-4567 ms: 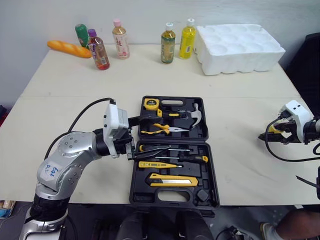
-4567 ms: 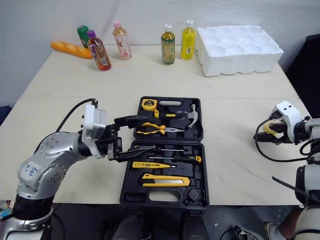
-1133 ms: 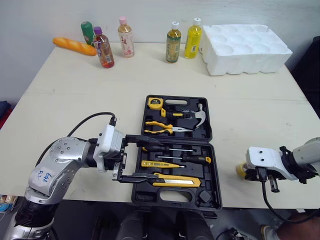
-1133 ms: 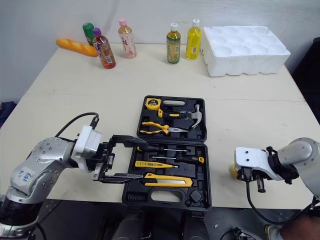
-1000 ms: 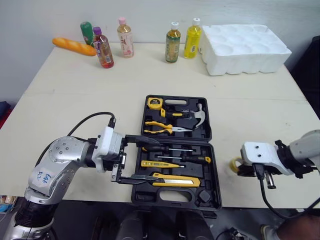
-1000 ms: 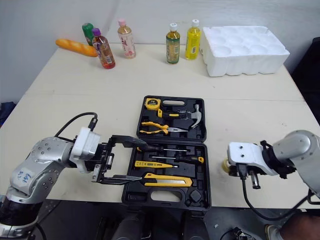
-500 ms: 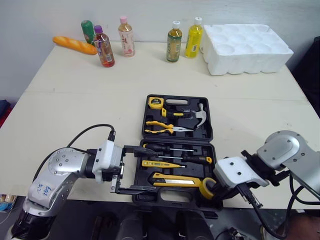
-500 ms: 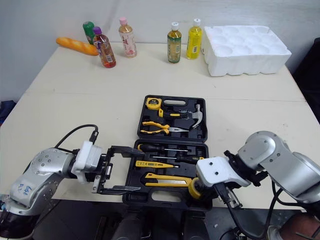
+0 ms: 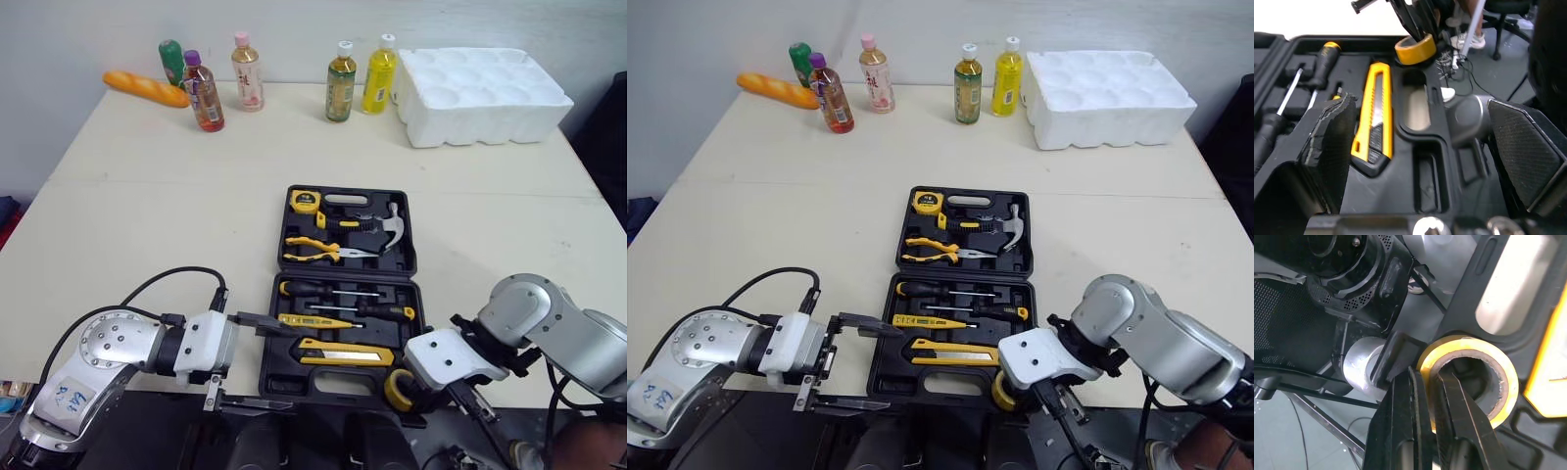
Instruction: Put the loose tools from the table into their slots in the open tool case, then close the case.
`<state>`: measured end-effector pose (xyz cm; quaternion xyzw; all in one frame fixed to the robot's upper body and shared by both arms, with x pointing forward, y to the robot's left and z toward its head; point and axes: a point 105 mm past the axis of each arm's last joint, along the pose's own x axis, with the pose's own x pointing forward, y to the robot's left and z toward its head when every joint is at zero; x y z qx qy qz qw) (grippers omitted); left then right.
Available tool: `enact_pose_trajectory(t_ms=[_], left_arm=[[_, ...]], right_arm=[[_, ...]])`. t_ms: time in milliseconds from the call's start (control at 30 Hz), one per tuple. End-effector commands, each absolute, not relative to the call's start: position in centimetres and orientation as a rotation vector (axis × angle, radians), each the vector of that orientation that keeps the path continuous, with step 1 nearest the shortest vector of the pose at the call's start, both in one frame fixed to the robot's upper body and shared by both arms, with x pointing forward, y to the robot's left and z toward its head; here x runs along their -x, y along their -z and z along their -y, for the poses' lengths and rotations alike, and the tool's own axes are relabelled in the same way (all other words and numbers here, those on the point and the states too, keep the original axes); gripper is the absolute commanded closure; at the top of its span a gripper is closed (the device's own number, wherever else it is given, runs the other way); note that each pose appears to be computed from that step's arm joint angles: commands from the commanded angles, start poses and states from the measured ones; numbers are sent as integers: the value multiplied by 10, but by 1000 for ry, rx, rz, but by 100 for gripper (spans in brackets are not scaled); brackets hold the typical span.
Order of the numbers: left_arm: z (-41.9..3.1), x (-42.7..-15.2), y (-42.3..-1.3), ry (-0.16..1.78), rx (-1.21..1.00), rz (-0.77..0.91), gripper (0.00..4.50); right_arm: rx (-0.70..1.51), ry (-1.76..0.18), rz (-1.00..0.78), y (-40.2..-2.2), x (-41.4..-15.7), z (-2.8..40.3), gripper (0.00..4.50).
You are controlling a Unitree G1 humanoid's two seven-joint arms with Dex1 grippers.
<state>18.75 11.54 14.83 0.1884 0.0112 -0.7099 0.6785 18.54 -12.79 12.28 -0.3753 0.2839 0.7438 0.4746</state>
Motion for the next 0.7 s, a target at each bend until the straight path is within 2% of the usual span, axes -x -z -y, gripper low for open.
enact_pose_trajectory(t_ms=[33,667,700], left_arm=[[-116,-190,-154,1586,-442,11,0],[-116,-193,-154,1563,-444,10,0],[-116,-193,-154,1561,-445,11,0]], right_arm=[[975,-1818,-688,-124,-185,128,447],[1000,-1765,-742,-121,-193,130,447],[993,-1769,-746,-121,-192,130,405]])
